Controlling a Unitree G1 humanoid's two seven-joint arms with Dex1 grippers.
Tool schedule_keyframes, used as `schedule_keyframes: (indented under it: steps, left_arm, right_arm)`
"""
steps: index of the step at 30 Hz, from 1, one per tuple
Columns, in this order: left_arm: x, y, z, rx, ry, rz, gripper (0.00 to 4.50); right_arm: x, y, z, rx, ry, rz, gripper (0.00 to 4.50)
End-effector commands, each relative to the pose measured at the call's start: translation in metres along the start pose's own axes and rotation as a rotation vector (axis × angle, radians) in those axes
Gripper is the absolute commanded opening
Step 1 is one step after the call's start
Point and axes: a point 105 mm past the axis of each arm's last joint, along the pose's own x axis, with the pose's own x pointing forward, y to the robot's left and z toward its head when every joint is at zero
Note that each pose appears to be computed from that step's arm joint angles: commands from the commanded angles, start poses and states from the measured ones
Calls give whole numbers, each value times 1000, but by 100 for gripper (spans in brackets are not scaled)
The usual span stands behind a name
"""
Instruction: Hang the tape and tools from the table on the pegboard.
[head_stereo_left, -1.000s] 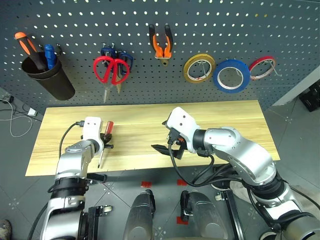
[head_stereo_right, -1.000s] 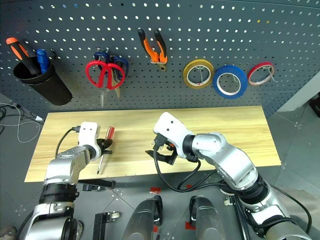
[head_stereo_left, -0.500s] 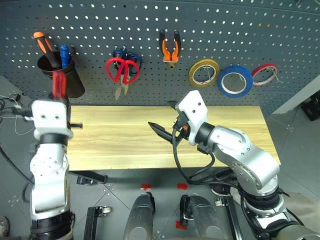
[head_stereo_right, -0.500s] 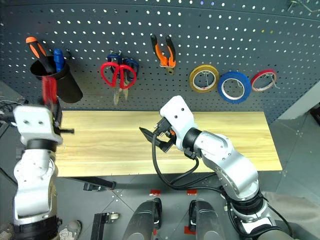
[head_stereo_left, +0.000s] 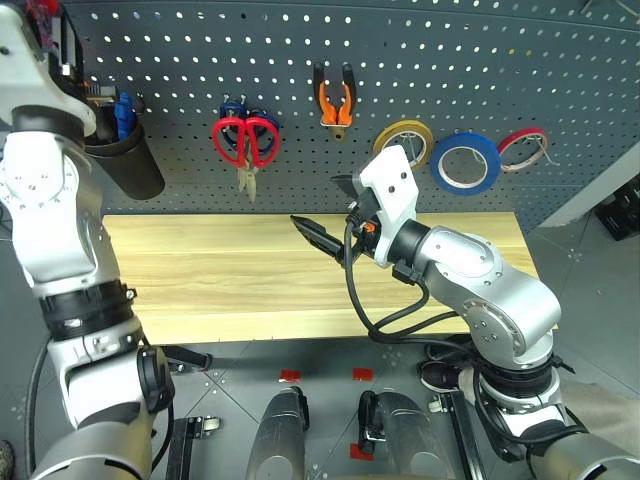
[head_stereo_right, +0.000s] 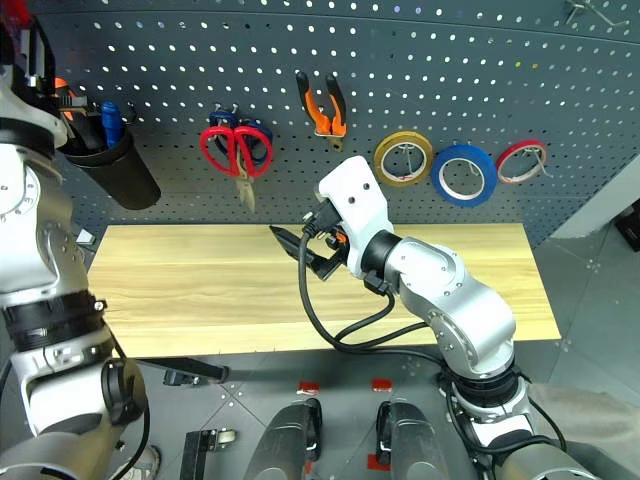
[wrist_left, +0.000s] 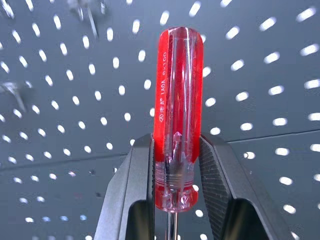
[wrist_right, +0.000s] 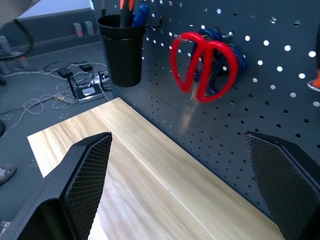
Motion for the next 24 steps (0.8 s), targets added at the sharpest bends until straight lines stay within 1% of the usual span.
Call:
schedule_keyframes:
  steps: [1, 6, 8, 13, 14, 15, 17, 20, 21, 22, 23, 24]
  left_arm:
    - [8, 6, 14, 12, -88, 8, 90]
    - [0, 13, -1, 10, -67, 52, 90]
    - [-8, 14, -2, 8, -77, 73, 164]
    - [-15, 15, -2, -5, -81, 97, 312]
    - [-17, 13, 0, -16, -95, 98, 344]
    - [-20, 5, 10, -20, -132, 80, 372]
    - [-27, -16, 20, -18, -168, 9, 372]
    - [-37, -36, 13, -22, -119, -77, 372]
    - [-42, -41, 5, -49, -71, -99, 372]
    - [-50, -50, -10, -31, 6, -147, 372]
    - [-61, -58, -24, -64, 87, -202, 372]
    - [-72, -65, -41, -136, 190, -249, 372]
  right_arm:
    - [0, -1, 14, -25, -51, -8, 450]
    - [0, -2, 16, -37, -49, -8, 450]
    - [0, -2, 16, -40, -47, -4, 450]
    - [0, -4, 15, -41, -44, -4, 450]
    - [0, -4, 14, -42, -42, -4, 450]
    - [-1, -6, 13, -38, -40, -11, 450]
    - [-3, -10, 10, -39, -30, -26, 450]
    - [-5, -16, 5, -29, -15, -50, 450]
    - [-7, -17, 3, -25, -14, -52, 450]
    - [-10, -18, 1, -26, -11, -55, 450]
    - [-13, -20, -3, -48, -2, -68, 450]
    - [-16, -22, -8, -68, 10, -81, 450]
